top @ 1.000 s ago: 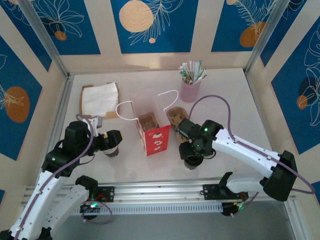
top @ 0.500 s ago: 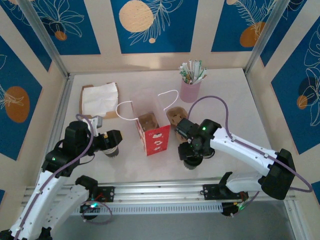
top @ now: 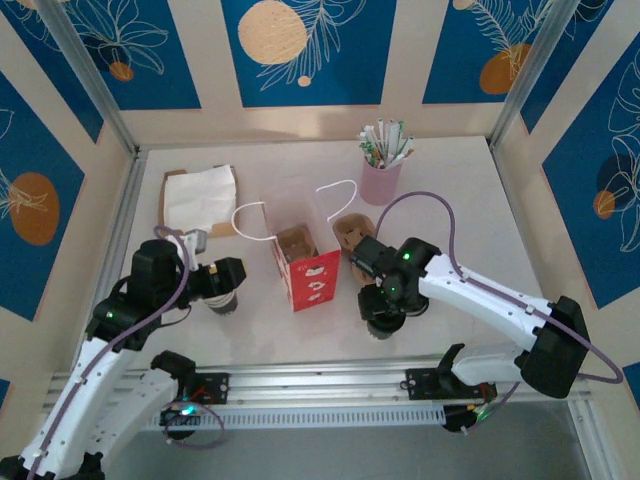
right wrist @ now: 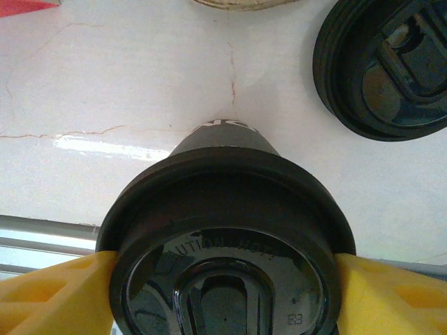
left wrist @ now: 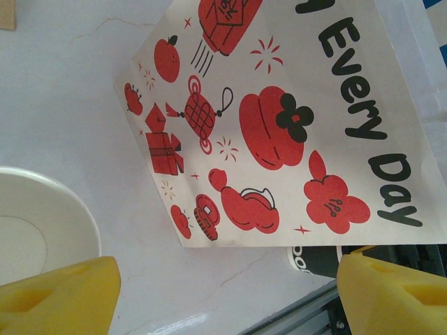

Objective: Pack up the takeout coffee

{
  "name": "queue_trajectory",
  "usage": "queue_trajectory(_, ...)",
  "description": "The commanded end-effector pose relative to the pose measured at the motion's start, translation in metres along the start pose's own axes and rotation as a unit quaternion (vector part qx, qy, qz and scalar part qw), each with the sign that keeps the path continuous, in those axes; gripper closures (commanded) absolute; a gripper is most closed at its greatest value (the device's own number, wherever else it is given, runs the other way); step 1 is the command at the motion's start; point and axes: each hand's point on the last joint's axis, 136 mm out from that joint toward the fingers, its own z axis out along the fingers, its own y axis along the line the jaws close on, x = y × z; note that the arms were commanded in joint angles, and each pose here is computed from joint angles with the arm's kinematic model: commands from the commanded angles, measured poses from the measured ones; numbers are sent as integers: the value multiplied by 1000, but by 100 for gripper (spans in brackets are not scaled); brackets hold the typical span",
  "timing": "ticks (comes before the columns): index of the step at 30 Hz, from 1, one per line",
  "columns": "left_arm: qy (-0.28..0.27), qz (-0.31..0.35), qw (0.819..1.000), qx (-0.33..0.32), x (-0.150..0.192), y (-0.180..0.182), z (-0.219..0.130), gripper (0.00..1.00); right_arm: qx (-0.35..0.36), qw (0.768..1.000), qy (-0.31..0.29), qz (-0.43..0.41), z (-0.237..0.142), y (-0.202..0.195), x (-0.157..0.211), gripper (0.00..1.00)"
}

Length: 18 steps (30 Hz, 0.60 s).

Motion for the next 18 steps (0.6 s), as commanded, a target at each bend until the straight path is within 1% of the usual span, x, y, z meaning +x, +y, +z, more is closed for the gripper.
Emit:
queue_trajectory(1,-7,-7,1000,12,-5,-5,-2,19,8,1000,20,3,0,-5,9,28)
queue_trajectory(6,-19,0,1000,17,-12,-11,-6,19,5,1000,-5,5,-19,-8,4,31)
queue_trajectory(9,-33,7,999,18,-20,-15,-11,19,7,999,-29,11,-39,-14,1,31)
queue_trajectory(18,-88,39,995,22,-47,-33,-35,18,6,992,-122,25,-118,-40,-7,32)
